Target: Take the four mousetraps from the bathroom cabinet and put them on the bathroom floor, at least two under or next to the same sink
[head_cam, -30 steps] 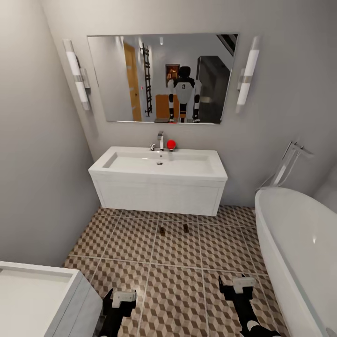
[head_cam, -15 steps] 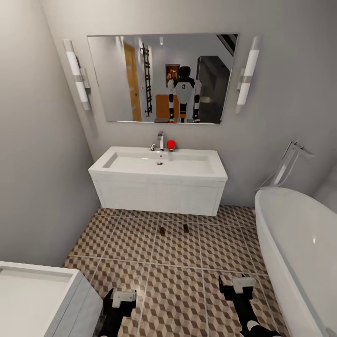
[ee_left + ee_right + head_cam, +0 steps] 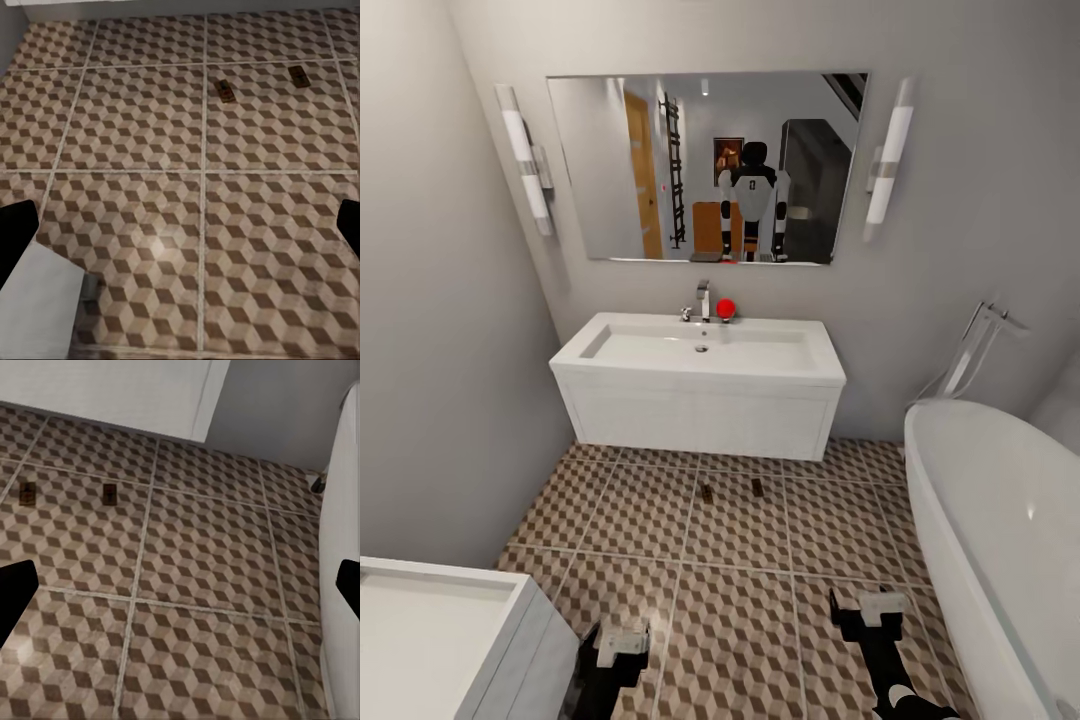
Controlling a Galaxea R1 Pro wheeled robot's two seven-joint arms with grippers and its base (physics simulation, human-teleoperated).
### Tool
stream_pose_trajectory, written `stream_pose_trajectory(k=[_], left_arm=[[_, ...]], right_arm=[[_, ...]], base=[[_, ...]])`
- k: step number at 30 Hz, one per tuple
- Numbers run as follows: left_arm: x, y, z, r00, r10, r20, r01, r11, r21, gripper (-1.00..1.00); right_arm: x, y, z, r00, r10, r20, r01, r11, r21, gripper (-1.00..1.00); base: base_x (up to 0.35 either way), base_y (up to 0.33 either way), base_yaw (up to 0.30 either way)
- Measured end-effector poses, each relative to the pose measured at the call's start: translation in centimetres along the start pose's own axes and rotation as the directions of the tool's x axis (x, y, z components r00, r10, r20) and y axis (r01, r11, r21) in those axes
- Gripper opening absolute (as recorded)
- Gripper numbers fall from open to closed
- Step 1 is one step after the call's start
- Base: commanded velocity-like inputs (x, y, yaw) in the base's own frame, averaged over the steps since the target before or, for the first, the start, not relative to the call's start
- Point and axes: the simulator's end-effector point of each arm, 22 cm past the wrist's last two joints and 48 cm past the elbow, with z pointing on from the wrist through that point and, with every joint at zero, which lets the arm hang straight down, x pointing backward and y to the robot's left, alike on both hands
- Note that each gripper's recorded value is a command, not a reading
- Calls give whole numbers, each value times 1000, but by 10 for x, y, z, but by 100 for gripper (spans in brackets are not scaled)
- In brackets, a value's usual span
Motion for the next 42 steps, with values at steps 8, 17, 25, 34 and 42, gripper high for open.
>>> stream_pose_trajectory(k=[8,17,25,34,42], left_arm=[[35,17,-18,999,14,-53,-15,1000,-19,100],[70,42,-37,994,37,-107,-42,998,-42,100],[83,46,-46,991,41,-127,-47,998,-47,100],[85,46,-47,991,42,-130,-48,998,-47,100],[87,45,-49,990,41,-135,-48,998,-46,100]], right_arm=[[0,-1,0,1000,0,0,0,1000,4,100],[6,-2,-3,1000,-2,-9,2,1000,7,100],[49,-3,-31,997,-8,-78,8,1000,6,100],[100,-14,-69,985,23,-168,-12,998,67,100],[116,-38,-82,975,90,-202,-51,980,191,100]], base=[[-133,0,0],[-14,0,0],[-1,0,0],[0,0,0],[0,0,0]])
